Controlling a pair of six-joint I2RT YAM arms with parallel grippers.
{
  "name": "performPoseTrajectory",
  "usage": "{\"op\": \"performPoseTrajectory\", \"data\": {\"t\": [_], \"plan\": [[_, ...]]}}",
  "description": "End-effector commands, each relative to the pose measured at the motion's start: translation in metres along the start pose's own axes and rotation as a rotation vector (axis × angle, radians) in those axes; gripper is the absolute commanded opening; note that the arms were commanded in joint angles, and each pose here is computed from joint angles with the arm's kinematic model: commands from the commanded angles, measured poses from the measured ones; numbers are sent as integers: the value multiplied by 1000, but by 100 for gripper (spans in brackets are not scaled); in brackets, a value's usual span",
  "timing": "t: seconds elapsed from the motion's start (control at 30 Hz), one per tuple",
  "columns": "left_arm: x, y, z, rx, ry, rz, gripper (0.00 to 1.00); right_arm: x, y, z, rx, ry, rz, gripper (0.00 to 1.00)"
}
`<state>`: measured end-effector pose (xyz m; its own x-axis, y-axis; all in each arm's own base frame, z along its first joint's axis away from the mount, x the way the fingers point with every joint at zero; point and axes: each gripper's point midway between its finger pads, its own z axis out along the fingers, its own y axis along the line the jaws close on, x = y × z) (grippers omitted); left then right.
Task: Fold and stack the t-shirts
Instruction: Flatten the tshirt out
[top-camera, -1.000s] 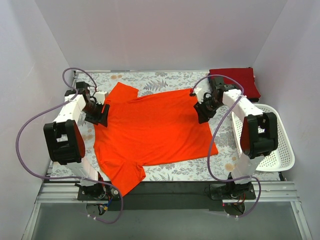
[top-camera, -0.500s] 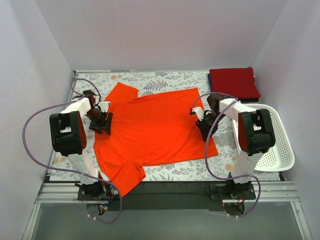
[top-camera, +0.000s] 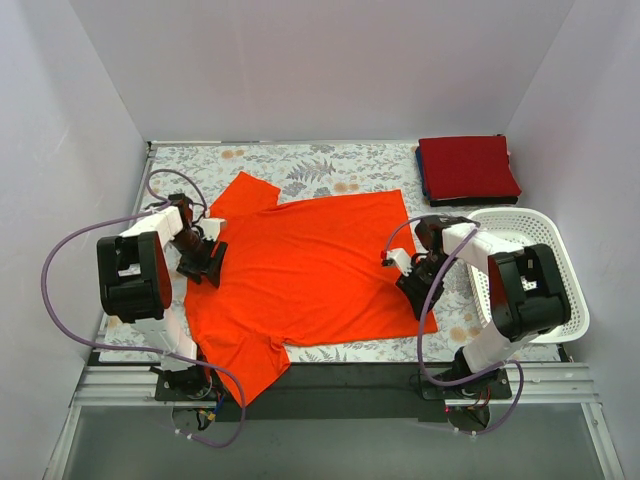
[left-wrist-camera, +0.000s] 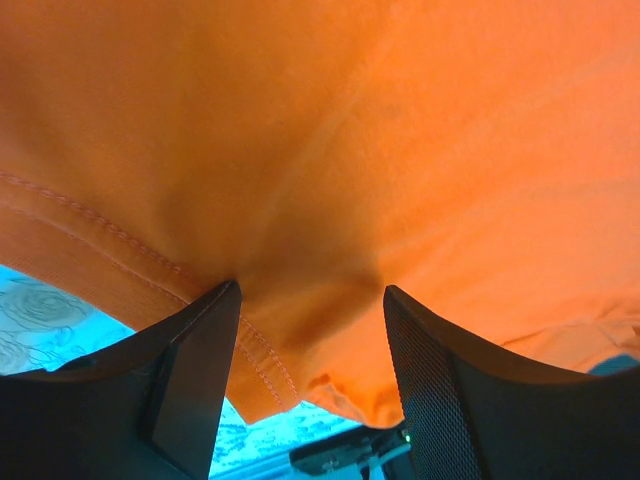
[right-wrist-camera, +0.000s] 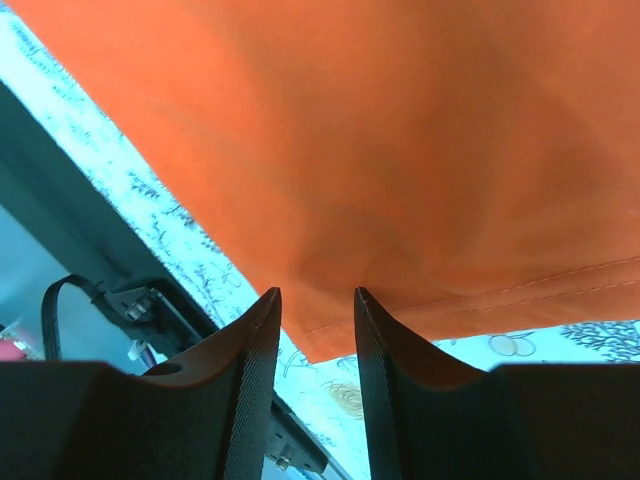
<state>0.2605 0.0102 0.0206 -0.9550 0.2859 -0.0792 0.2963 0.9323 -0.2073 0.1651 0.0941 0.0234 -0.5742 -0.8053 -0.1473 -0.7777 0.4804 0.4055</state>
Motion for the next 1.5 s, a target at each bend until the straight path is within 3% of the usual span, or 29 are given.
{"op": "performPoseTrajectory", "data": {"t": [0.0, 0.07, 0.3, 0.37, 0.43, 0.47, 0.53, 0.57, 0.83, 1.23, 1.37, 1.47], "plan": [[2, -13, -21, 42, -17, 56, 59, -3, 17, -15, -47, -16, -28, 43], [-17, -17, -33, 67, -81, 69, 60, -19, 15, -26, -37, -61, -45, 45], [-147, -12, -96, 122, -409, 49, 64, -141, -51, -112, 115, -355, -109, 48], [-186, -1, -117, 84, -528, 32, 64, -163, -77, -118, 155, -371, -96, 49], [-210, 9, -112, 82, -559, 4, 64, -193, -105, -145, 253, -428, -128, 48], [-230, 15, -122, 68, -612, -9, 64, -200, -120, -133, 241, -411, -117, 47], [-244, 26, -101, 84, -588, -48, 64, -217, -136, -143, 278, -427, -131, 44], [-257, 27, -111, 86, -619, -45, 63, -219, -147, -131, 267, -408, -119, 43], [-265, 42, -70, 71, -564, -98, 63, -209, -159, -89, 213, -339, -94, 35], [-272, 59, -41, 34, -552, -114, 63, -139, -139, -24, 145, -196, -38, 32], [-283, 58, -36, 24, -558, -90, 63, -137, -133, -31, 152, -201, -41, 32], [-294, 54, -30, 9, -560, -58, 62, -159, -133, -61, 199, -272, -65, 36]]}}
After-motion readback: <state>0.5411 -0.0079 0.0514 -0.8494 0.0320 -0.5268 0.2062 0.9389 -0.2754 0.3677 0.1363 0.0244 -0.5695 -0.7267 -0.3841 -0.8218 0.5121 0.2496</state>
